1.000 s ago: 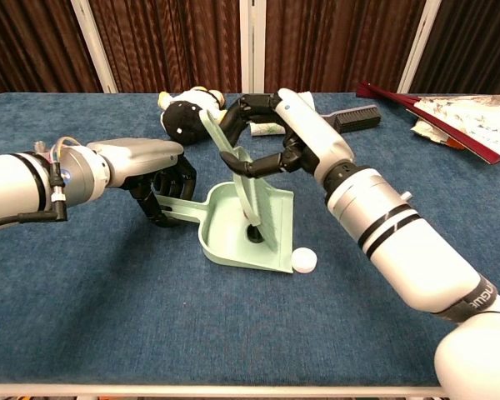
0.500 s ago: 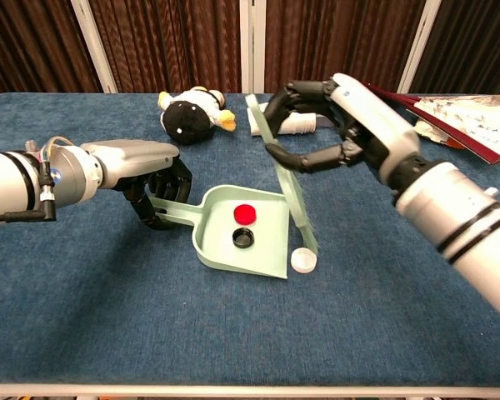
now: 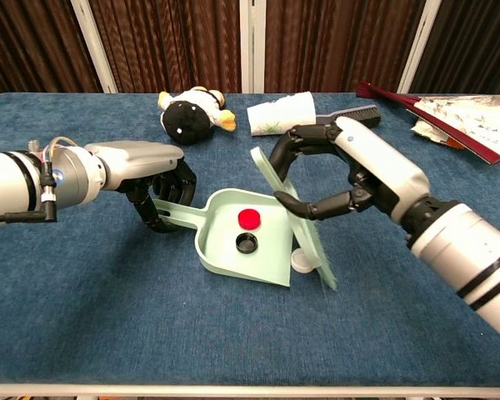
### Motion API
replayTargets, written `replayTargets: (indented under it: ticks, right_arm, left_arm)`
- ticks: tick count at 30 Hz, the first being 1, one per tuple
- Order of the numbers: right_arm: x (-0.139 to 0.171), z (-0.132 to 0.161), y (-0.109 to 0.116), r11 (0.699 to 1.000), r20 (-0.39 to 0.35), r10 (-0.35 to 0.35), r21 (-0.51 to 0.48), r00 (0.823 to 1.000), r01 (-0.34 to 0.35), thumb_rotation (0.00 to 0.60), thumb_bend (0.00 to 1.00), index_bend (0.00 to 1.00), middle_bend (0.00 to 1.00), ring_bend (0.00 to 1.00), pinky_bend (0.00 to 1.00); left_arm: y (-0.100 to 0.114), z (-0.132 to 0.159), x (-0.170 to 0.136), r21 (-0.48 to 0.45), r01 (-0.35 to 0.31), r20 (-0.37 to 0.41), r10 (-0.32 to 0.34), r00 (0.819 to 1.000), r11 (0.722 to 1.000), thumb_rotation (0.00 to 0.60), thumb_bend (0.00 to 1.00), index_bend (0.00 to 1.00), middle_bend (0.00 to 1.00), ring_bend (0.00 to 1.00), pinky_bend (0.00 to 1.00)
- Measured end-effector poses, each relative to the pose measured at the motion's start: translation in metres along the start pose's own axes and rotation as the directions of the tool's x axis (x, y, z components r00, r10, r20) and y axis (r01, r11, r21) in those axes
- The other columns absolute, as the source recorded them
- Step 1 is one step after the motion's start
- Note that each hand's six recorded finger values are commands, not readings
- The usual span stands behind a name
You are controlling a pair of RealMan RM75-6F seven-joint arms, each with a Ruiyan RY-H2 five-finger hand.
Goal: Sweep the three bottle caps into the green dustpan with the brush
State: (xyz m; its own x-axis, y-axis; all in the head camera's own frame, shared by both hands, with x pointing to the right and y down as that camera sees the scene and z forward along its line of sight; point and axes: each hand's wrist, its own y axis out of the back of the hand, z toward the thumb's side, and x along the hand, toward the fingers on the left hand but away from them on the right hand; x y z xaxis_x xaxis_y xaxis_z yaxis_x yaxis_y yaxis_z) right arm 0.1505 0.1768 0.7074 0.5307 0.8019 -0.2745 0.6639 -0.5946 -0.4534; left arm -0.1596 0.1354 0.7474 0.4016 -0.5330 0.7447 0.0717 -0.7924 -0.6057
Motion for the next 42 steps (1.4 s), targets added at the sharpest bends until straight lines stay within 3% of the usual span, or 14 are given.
replayTargets:
  ticks: [12,17,19,23,26,29,32,35,38,42]
  right_arm:
    - [-0.046,0.017,-0.025,0.994,-0.073,-0.064,-0.088,0.995,0.058,0.6,0.63,0.73,0.58,0.22,0.03]
    - [-0.052,0.022,-0.022,0.987,-0.096,-0.106,-0.132,0.99,0.093,0.6,0.63,0.73,0.58,0.22,0.03]
    - [-0.05,0.024,-0.014,0.983,-0.11,-0.131,-0.141,0.985,0.115,0.6,0.63,0.73,0.58,0.22,0.03]
    - [-0.045,0.019,0.012,0.986,-0.124,-0.151,-0.095,0.981,0.14,0.6,0.63,0.73,0.58,0.21,0.03]
    - [-0.038,0.009,0.041,0.989,-0.114,-0.146,-0.002,0.983,0.147,0.6,0.63,0.73,0.58,0.21,0.02]
    - [-0.031,-0.004,0.071,0.983,-0.079,-0.125,0.124,0.989,0.134,0.6,0.63,0.73,0.58,0.21,0.01]
    - [-0.025,-0.018,0.099,0.961,-0.018,-0.085,0.262,0.996,0.087,0.6,0.63,0.73,0.58,0.21,0.0]
    - [-0.02,-0.031,0.119,0.919,0.058,-0.036,0.395,0.998,0.01,0.6,0.63,0.73,0.58,0.2,0.0]
    - [-0.018,-0.044,0.124,0.864,0.136,0.018,0.496,0.991,-0.084,0.6,0.63,0.72,0.57,0.18,0.0]
    - [-0.016,-0.063,0.12,0.767,0.233,0.09,0.604,0.968,-0.217,0.6,0.63,0.67,0.53,0.13,0.0]
  left_arm:
    - [-0.001,-0.001,-0.002,-0.013,0.005,-0.006,-0.005,1.0,1.0,0.6,0.37,0.62,0.59,0.47,0.35]
    - [0.0,-0.004,-0.001,-0.025,0.001,-0.017,-0.002,1.0,1.0,0.6,0.37,0.61,0.58,0.47,0.35]
    - [0.001,-0.006,-0.001,-0.028,-0.009,-0.022,0.008,1.0,1.0,0.6,0.37,0.6,0.58,0.47,0.35]
    - [0.004,-0.006,-0.001,-0.031,-0.028,-0.018,0.028,0.999,0.999,0.6,0.36,0.44,0.5,0.43,0.35]
    - [0.007,-0.008,-0.002,-0.045,-0.044,-0.017,0.043,0.999,0.998,0.6,0.34,0.3,0.38,0.32,0.35]
    - [0.011,-0.011,-0.003,-0.052,-0.059,-0.02,0.058,0.998,0.997,0.6,0.31,0.24,0.29,0.21,0.34]
    - [0.016,-0.013,-0.004,-0.044,-0.077,-0.019,0.077,0.997,0.996,0.6,0.3,0.21,0.26,0.16,0.32]
    - [0.02,-0.015,-0.008,-0.046,-0.086,-0.019,0.085,0.996,0.995,0.6,0.29,0.2,0.25,0.13,0.29]
    - [0.028,-0.02,-0.013,-0.052,-0.121,-0.031,0.12,0.992,0.991,0.6,0.29,0.19,0.25,0.13,0.28]
    - [0.048,-0.045,-0.027,-0.066,-0.21,-0.092,0.203,0.975,0.976,0.6,0.29,0.19,0.25,0.13,0.25]
